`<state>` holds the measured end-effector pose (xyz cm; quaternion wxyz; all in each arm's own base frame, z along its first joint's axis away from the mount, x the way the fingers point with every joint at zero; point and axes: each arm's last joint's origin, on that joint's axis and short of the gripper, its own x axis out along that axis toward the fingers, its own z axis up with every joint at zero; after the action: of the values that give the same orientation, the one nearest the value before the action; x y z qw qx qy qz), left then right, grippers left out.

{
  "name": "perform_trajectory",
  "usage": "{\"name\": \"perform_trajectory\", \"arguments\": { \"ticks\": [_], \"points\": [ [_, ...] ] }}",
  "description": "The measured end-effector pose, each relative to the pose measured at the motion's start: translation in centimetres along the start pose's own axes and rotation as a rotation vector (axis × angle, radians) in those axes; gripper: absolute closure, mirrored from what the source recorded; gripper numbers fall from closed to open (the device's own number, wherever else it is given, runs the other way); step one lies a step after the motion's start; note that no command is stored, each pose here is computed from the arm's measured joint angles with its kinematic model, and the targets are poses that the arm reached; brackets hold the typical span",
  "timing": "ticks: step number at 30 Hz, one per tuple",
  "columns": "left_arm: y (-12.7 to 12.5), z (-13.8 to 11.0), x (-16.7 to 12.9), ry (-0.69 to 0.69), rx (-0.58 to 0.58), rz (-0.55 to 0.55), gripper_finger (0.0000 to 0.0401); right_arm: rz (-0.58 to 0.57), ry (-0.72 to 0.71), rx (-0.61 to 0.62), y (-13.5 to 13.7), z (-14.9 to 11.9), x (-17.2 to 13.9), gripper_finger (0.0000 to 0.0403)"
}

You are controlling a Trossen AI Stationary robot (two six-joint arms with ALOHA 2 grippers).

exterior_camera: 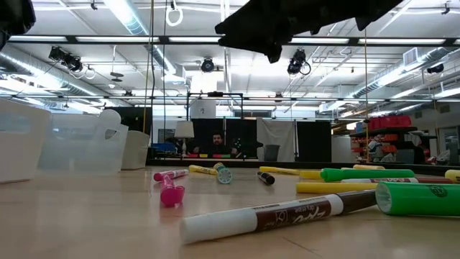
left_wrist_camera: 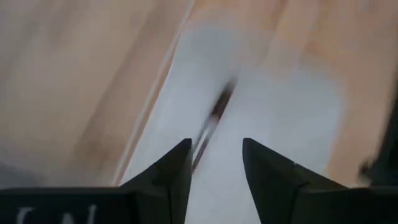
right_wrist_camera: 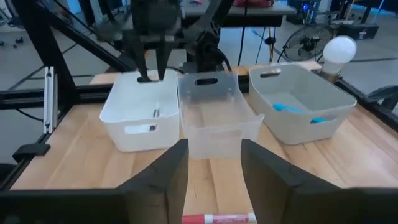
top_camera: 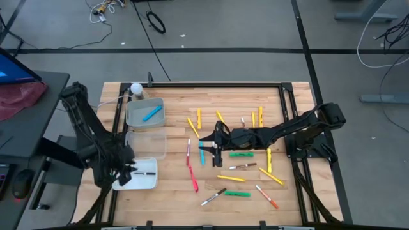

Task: Pick & Place Markers
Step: Put the yellow pen into the transparent bin

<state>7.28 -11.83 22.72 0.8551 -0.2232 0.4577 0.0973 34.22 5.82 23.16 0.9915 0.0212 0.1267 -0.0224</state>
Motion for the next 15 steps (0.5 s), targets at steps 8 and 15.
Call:
{"name": "perform_trajectory", "arguments": {
  "ticks": [8, 15],
  "points": [
    [-1.7, 2.7, -0.1, -0.625, 0.304, 0.085, 0.0276, -0.095, 0.031, 0.057, -0.7, -1.0, 0.8, 0.0253],
    [-1.0, 4.9, 1.3, -0.633, 0.335, 0.227, 0.0287, -0.228, 0.092, 0.027, -1.4, -1.9, 0.9, 0.0253]
  ]
}}
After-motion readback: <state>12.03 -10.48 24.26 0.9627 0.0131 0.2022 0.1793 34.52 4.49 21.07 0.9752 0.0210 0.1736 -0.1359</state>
